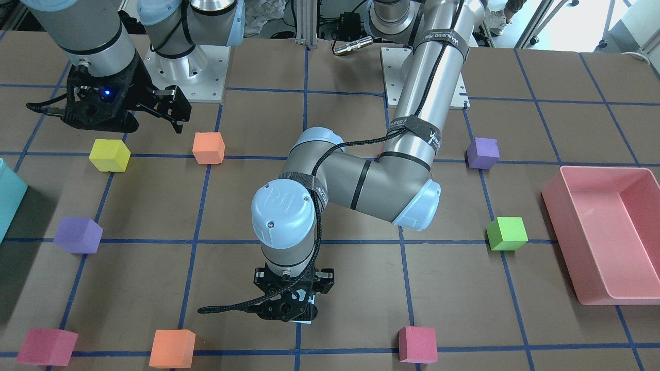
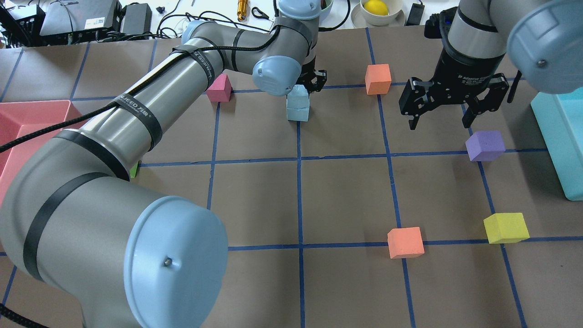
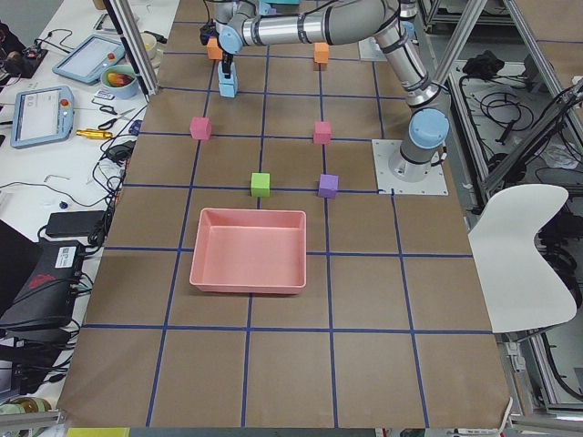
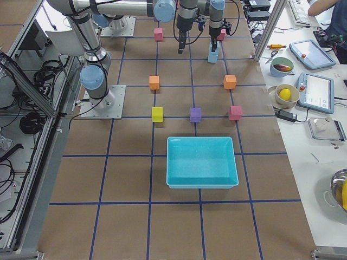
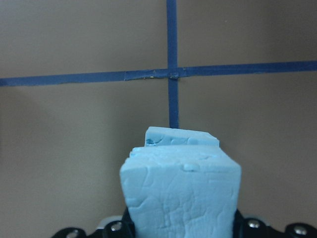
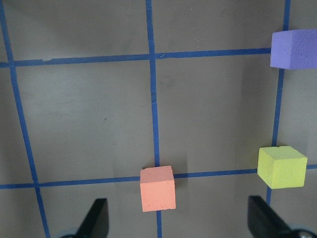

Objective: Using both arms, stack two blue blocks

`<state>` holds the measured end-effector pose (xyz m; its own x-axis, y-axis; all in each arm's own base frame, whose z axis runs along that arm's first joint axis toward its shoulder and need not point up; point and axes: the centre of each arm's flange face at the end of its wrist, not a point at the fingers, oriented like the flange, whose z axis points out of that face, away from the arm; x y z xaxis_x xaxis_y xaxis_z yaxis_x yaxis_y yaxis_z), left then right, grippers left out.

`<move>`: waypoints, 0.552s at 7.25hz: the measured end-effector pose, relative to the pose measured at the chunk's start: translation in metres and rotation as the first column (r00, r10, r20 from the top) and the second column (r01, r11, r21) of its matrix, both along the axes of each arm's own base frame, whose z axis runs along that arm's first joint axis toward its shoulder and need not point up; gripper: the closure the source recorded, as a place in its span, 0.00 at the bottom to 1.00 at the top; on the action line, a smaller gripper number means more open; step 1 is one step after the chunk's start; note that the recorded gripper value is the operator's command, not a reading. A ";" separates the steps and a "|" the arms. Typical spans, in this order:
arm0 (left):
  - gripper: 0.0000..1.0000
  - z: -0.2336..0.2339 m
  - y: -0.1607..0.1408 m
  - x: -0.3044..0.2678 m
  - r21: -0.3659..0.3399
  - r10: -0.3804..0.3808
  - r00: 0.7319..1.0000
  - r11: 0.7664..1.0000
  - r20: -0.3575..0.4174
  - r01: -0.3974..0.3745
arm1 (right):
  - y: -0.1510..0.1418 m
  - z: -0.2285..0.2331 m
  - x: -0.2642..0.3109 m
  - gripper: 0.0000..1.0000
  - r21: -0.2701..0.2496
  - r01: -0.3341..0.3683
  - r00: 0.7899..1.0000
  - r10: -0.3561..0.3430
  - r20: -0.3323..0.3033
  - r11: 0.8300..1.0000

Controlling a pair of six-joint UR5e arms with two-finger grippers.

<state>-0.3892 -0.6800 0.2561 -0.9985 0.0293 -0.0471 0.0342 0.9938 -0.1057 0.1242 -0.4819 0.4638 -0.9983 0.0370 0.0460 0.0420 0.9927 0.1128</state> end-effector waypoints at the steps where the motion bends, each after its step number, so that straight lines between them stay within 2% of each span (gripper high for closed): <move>1: 0.08 -0.005 -0.001 0.000 -0.002 0.000 1.000 1.000 0.002 0.000 | 0.001 0.001 0.000 0.00 -0.002 0.002 1.000 -0.002 0.000 1.000; 2: 0.00 -0.008 -0.002 0.000 -0.003 0.004 1.000 1.000 0.006 -0.004 | 0.001 0.002 0.000 0.00 -0.004 0.003 1.000 -0.003 0.000 1.000; 4: 0.00 -0.008 -0.002 0.001 -0.007 0.005 1.000 1.000 0.013 -0.005 | 0.003 0.003 0.000 0.00 -0.003 0.001 1.000 -0.001 0.000 1.000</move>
<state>-0.3884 -0.6822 0.2485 -0.9979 0.0241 -0.0601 0.0308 0.9932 -0.1119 0.1241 -0.4793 0.4666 -0.9982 0.0382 0.0461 0.0431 0.9930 0.1097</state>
